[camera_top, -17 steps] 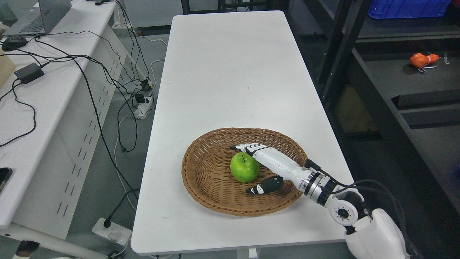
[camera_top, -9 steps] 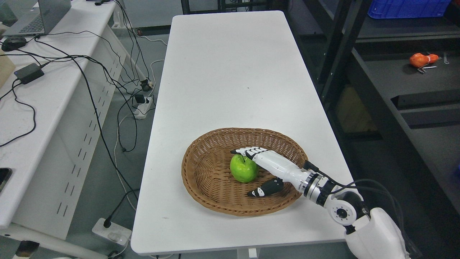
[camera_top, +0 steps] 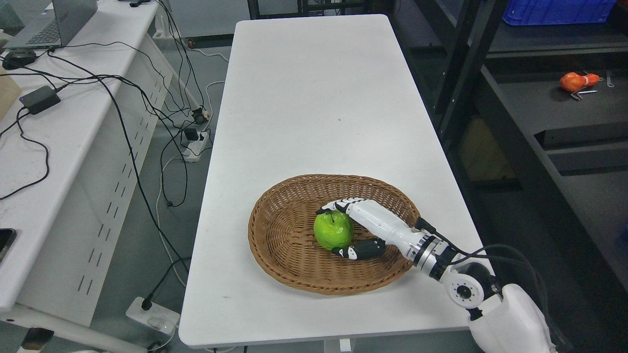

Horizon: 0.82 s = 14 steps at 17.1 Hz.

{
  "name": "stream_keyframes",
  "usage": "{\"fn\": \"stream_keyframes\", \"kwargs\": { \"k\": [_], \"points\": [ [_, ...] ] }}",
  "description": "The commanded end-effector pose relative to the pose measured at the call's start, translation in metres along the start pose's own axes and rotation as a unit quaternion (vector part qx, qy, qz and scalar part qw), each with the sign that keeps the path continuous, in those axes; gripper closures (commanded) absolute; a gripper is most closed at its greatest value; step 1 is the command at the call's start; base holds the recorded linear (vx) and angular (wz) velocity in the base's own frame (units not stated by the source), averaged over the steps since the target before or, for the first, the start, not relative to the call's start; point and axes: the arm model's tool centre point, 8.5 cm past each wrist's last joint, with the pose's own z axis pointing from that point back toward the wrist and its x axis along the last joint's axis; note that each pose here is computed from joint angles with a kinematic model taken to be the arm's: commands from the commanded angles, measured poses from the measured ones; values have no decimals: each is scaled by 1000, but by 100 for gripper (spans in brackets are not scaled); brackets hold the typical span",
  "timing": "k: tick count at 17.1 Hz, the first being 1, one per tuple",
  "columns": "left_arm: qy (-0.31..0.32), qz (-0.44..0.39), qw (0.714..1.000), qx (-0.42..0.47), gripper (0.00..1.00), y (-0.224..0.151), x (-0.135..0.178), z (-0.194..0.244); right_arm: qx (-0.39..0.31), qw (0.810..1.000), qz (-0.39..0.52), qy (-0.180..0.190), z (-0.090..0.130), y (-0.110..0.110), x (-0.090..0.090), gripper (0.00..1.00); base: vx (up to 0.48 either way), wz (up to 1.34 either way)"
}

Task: Place green apple on left shelf middle layer
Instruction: 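Close the right hand fingers around the green apple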

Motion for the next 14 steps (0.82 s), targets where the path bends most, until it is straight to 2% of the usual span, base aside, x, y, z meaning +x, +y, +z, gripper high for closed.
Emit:
{"fn": "stream_keyframes", "kwargs": {
  "k": [1, 6, 8, 10, 11, 12, 13, 14],
  "points": [
    [0, -1, 1000, 8, 0, 11, 0, 2, 10, 1000, -5, -2, 8, 11, -2, 41, 0, 0],
    [0, -1, 1000, 8, 0, 11, 0, 2, 18, 1000, -11, -2, 10, 22, -1, 39, 0, 0],
    [0, -1, 1000, 8, 0, 11, 0, 2, 13, 1000, -9, 4, 13, 17, -4, 48, 0, 0],
    [0, -1, 1000, 9, 0, 11, 0, 2, -11, 1000, -7, 20, 19, 1, -14, 54, 0, 0],
    [0, -1, 1000, 8, 0, 11, 0, 2, -23, 999, -7, 26, 23, -7, -19, 66, 0, 0],
    [0, -1, 1000, 8, 0, 11, 0, 2, -34, 999, -5, 28, 26, -14, -21, 87, 0, 0],
    [0, -1, 1000, 8, 0, 11, 0, 2, -49, 998, -4, 38, 32, -24, -27, 98, 0, 0],
    [0, -1, 1000, 8, 0, 11, 0, 2, -71, 996, -7, 46, 39, -36, -33, 99, 0, 0]
  ]
}}
